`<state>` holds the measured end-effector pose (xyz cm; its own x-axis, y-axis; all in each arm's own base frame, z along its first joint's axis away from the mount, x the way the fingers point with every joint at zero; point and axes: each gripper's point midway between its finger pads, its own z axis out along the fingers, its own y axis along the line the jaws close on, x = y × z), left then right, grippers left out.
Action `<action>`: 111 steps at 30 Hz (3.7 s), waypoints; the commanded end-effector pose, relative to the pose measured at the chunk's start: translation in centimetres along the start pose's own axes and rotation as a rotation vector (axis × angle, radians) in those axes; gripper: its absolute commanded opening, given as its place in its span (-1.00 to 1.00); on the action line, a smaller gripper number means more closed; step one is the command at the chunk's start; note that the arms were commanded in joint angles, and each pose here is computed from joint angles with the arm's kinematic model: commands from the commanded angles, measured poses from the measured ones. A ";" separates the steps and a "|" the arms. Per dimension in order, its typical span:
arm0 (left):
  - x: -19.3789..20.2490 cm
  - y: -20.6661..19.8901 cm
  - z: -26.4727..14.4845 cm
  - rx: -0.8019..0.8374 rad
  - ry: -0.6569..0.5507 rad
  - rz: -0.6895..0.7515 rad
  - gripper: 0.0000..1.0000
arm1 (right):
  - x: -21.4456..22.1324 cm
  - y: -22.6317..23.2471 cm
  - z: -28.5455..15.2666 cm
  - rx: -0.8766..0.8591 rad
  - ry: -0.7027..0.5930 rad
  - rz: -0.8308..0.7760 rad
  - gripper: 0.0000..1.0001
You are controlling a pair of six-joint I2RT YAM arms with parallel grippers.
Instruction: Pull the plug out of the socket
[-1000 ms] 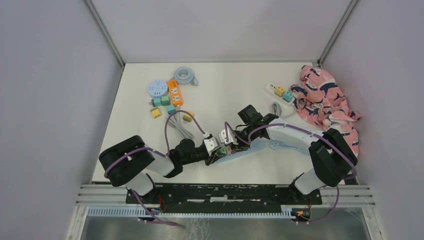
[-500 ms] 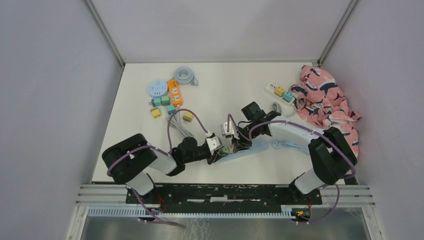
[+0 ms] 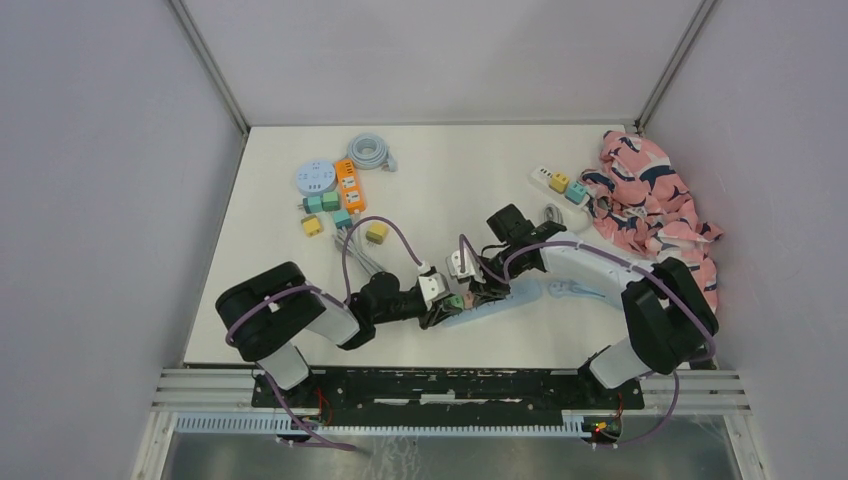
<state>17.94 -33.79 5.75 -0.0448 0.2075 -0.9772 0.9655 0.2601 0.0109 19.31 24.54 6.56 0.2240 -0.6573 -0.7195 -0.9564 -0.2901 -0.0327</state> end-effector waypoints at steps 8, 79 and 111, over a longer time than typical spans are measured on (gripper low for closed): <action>4.3 -0.3 -0.1 0.015 0.146 -0.036 -0.94 | -2.0 -0.6 -3.9 -0.028 -0.157 0.013 -0.99; -4.7 2.7 -4.1 -0.239 -0.097 -0.112 0.70 | -8.4 -1.2 -7.8 -0.048 -0.262 0.260 -0.97; -12.7 7.5 -6.1 -0.590 -0.067 -0.587 0.90 | -7.9 -8.6 -6.8 -0.167 -0.497 1.241 -0.93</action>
<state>22.54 -28.79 19.42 -0.3939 -0.1406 -0.9083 0.6135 0.6957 -0.3737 26.37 27.01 16.03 -0.8619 -0.2655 -0.4321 -0.4916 0.2283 0.8403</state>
